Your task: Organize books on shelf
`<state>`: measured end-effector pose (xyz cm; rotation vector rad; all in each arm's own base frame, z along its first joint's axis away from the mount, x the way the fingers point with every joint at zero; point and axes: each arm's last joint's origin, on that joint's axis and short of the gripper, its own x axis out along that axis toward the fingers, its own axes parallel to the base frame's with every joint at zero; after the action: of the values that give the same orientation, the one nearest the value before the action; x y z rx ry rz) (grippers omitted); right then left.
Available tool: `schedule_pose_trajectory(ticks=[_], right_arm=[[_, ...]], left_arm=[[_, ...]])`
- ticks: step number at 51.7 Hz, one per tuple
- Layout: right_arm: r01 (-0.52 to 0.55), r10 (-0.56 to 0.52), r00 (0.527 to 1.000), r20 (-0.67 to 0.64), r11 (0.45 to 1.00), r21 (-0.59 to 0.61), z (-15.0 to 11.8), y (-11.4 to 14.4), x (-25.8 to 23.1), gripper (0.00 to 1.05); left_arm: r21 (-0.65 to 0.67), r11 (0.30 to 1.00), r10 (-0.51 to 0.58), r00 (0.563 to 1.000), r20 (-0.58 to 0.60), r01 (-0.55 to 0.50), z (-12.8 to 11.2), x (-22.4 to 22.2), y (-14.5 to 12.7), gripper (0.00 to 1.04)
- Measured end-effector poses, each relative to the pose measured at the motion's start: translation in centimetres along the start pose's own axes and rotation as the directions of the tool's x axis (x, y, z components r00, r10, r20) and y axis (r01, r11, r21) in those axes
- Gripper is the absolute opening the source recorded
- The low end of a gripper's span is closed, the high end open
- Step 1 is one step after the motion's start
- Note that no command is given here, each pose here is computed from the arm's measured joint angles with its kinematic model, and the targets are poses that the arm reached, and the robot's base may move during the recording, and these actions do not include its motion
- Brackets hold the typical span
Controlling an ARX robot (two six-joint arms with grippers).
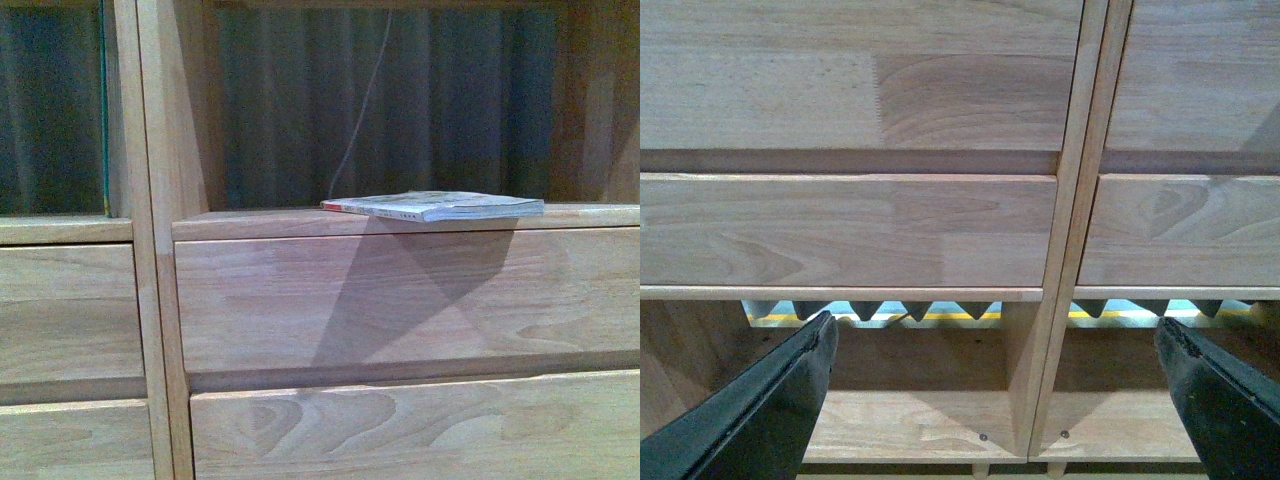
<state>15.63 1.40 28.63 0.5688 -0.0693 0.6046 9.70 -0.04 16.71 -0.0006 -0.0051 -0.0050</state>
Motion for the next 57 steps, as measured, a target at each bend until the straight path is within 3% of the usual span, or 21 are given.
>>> schedule_pose_trajectory(ticks=[5,18,33,46,57], right_arm=[[-0.018,0.023,0.999,-0.043,0.993,0.114,0.7,-0.4,3.6,0.98],[0.094,-0.055,0.993,-0.107,0.91,0.405,1.2,-4.1,11.8,0.98],[0.248,-0.201,0.968,-0.148,0.839,0.485,1.9,-7.7,18.1,0.98],[0.309,-0.267,0.951,-0.155,0.809,0.5,2.7,-9.3,21.1,0.98],[0.337,-0.291,0.941,-0.172,0.781,0.526,2.6,-9.9,22.6,0.68]], left_arm=[[0.0,1.0,0.0,1.0,0.0,0.0,0.0,0.0,0.0,0.98],[0.0,1.0,0.0,1.0,0.0,0.0,0.0,0.0,0.0,0.98],[0.0,1.0,0.0,1.0,0.0,0.0,0.0,0.0,0.0,0.98],[0.0,1.0,0.0,1.0,0.0,0.0,0.0,0.0,0.0,0.98],[0.0,1.0,0.0,1.0,0.0,0.0,0.0,0.0,0.0,0.98]])
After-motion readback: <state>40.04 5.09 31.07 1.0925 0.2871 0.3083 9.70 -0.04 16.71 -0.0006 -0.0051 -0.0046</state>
